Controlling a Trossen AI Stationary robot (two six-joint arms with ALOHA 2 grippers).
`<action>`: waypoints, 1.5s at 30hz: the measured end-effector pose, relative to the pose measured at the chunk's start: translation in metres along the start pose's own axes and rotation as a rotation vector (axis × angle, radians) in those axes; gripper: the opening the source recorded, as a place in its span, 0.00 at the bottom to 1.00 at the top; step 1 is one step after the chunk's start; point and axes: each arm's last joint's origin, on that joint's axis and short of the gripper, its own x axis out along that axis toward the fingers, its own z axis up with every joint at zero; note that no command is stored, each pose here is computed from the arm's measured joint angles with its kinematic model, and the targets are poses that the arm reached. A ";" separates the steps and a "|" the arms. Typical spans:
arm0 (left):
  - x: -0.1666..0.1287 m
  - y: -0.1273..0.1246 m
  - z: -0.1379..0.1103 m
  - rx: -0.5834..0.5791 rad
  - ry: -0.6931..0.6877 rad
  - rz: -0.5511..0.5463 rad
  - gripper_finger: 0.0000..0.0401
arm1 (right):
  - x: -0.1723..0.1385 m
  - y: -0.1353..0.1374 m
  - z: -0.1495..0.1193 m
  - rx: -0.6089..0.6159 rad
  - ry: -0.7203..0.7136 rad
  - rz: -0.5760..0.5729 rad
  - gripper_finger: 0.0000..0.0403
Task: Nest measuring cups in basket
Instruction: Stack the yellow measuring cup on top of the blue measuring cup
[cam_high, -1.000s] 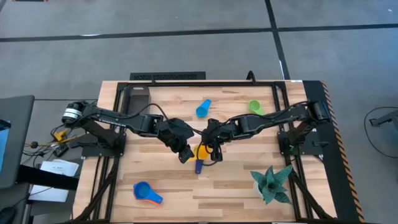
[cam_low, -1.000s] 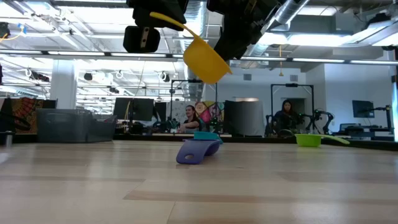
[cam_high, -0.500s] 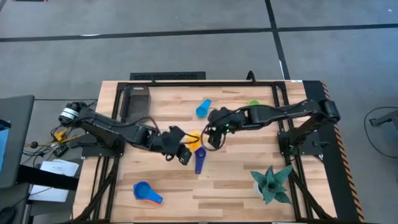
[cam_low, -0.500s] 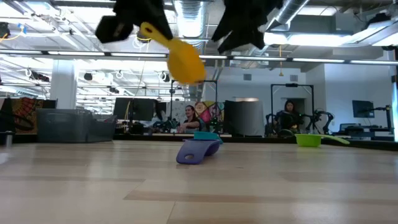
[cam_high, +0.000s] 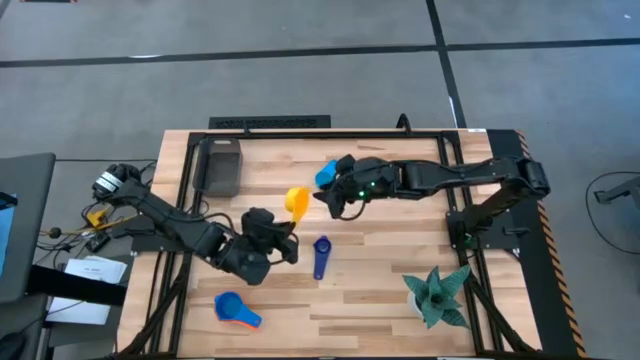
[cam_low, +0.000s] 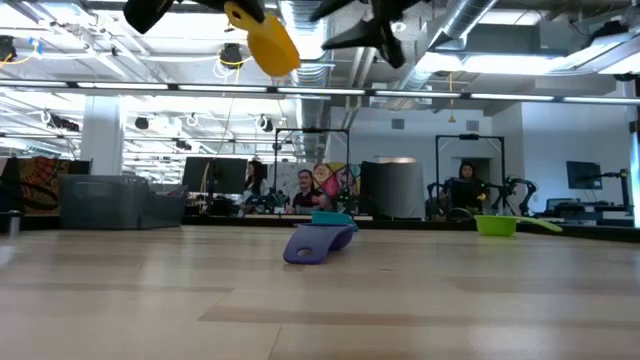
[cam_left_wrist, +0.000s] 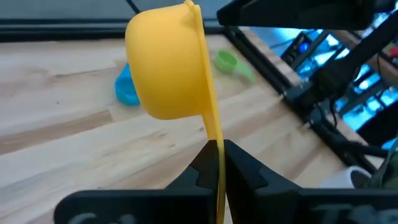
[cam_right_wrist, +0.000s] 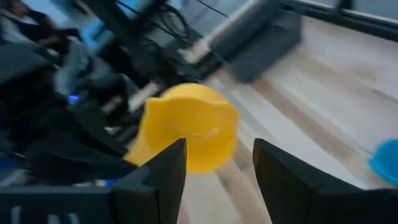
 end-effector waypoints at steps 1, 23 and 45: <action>-0.001 -0.001 0.000 -0.008 -0.014 -0.002 0.00 | 0.002 0.000 0.000 0.001 0.003 0.022 0.50; -0.006 -0.013 0.009 -0.026 0.035 -0.133 0.04 | 0.024 0.007 -0.018 -0.087 0.028 0.040 0.05; 0.045 0.012 0.057 0.133 0.111 -0.123 0.34 | 0.021 -0.012 -0.037 -0.088 0.248 -0.119 0.04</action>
